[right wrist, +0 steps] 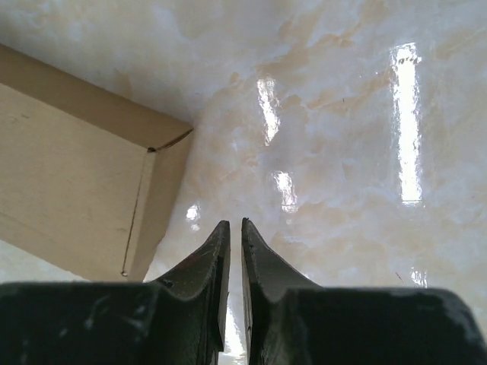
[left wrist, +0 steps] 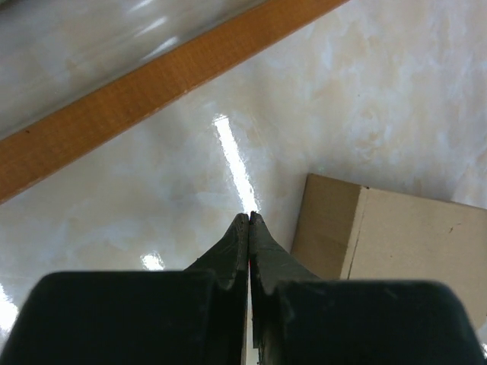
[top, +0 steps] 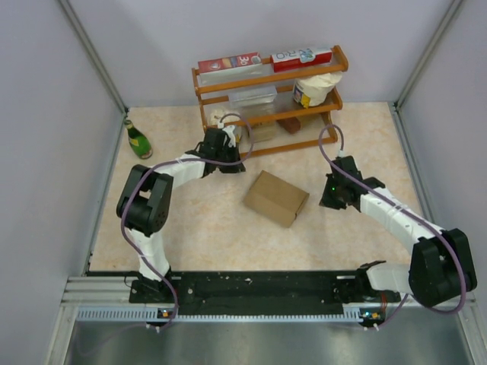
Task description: Fold the paper box
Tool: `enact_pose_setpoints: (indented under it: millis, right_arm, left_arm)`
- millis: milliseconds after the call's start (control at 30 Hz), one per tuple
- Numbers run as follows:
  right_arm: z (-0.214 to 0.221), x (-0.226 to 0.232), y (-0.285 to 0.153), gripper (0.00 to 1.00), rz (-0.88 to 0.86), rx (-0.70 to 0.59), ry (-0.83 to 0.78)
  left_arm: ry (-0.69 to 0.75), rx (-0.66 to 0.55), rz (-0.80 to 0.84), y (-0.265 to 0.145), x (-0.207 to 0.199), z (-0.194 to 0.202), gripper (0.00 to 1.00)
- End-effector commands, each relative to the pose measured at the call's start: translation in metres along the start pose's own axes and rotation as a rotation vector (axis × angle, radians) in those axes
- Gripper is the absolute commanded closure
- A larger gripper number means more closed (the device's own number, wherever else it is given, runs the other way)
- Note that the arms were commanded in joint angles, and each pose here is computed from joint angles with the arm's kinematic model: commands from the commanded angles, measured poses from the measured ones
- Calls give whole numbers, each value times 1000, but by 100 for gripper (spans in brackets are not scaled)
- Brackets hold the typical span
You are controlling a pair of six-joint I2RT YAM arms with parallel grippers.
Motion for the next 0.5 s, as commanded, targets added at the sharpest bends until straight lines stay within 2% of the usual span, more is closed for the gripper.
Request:
enact_pose_setpoints:
  millis: [0, 233, 467]
  right_arm:
    - [1, -1, 13, 91, 9, 30, 8]
    - [2, 8, 32, 91, -39, 91, -16]
    - [0, 14, 49, 91, -55, 129, -36]
  left_arm:
    - [24, 6, 87, 10, -8, -6, 100]
    - [38, 54, 151, 20, -20, 10, 100]
    - [23, 94, 146, 14, -18, 32, 100]
Point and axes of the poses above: each gripper's point midway between its finger pads, its own y axis out along the fingers, its own x axis along the line the jaws close on, z = x × y, the point moved 9 cm from there along -y, back along the fingers, and after that the axes turned 12 degrees about y, right-handed, at the moved point
